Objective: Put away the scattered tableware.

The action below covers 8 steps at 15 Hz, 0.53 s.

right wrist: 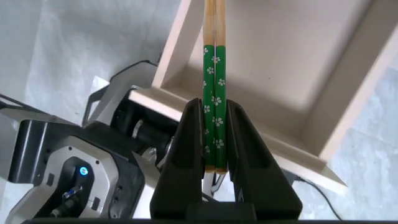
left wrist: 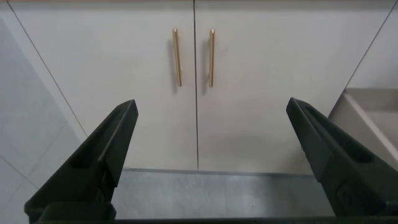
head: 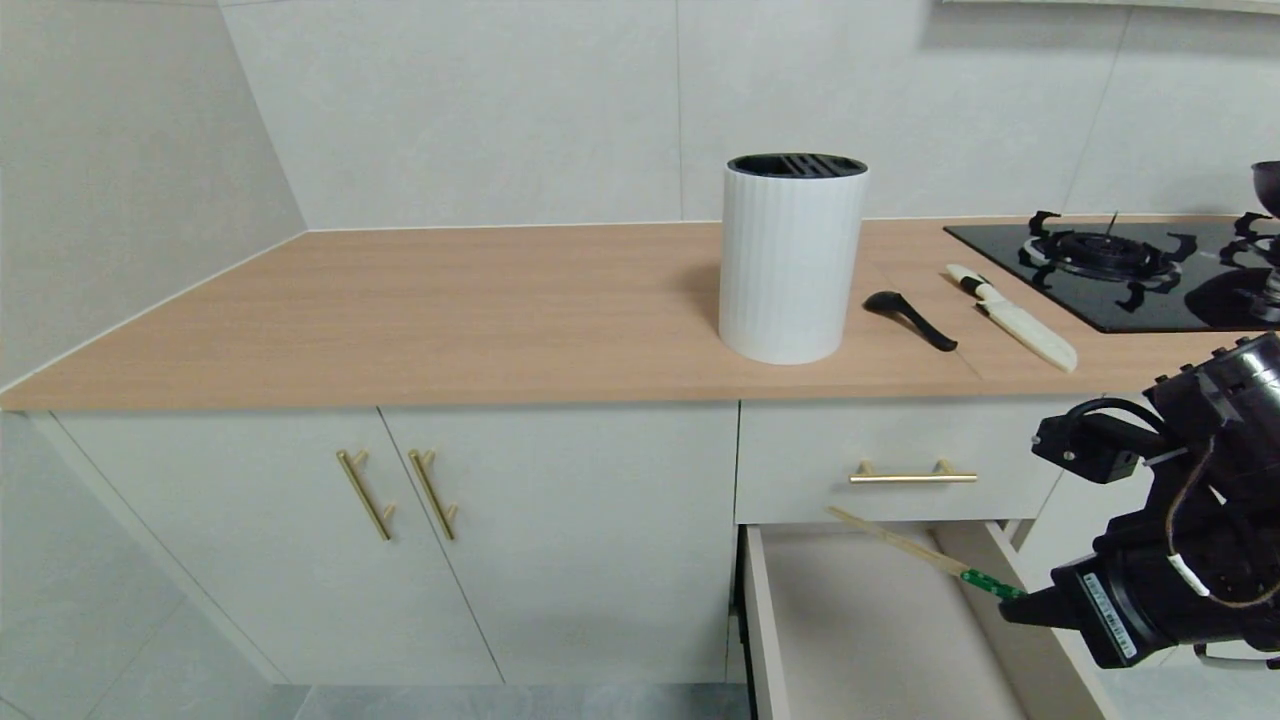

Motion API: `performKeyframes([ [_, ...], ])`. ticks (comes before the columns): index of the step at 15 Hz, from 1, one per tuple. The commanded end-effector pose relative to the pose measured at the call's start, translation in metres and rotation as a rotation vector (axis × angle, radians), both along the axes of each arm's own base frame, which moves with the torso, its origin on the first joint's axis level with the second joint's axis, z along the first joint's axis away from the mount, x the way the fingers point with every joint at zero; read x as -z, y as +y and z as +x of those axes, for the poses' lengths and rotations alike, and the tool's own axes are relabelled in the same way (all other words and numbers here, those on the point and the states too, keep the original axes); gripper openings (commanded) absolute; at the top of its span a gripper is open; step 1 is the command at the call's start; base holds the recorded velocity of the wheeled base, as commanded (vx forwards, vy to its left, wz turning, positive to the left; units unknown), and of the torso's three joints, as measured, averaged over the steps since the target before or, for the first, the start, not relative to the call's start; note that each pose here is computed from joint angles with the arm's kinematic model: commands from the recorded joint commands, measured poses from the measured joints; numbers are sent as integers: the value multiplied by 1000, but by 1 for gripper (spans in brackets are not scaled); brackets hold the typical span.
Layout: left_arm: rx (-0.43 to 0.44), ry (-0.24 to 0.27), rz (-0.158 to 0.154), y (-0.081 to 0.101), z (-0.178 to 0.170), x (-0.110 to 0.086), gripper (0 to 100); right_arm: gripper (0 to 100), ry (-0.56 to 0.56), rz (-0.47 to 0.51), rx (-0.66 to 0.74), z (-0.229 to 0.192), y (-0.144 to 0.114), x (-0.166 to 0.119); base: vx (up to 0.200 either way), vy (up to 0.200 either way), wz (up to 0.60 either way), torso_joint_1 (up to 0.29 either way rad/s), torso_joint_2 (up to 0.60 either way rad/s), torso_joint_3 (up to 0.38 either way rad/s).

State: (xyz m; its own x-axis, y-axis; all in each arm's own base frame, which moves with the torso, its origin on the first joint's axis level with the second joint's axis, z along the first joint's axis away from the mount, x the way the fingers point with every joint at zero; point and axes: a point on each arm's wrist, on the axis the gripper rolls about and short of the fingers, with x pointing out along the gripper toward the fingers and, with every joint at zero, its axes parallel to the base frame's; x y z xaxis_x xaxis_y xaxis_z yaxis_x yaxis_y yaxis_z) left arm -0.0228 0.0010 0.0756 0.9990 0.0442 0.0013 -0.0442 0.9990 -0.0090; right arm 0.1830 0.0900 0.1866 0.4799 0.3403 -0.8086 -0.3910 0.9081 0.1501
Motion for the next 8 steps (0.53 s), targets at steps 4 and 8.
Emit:
performKeyframes([
  [4, 0, 0, 0, 0, 0, 0, 100, 0, 32, -14, -1, 6, 3, 9, 0, 0, 0, -166, 454, 284],
  [8, 0, 0, 0, 0, 0, 0, 100, 0, 48, -22, -1, 9, 5, 14, 0, 0, 0, -146, 459, 309],
])
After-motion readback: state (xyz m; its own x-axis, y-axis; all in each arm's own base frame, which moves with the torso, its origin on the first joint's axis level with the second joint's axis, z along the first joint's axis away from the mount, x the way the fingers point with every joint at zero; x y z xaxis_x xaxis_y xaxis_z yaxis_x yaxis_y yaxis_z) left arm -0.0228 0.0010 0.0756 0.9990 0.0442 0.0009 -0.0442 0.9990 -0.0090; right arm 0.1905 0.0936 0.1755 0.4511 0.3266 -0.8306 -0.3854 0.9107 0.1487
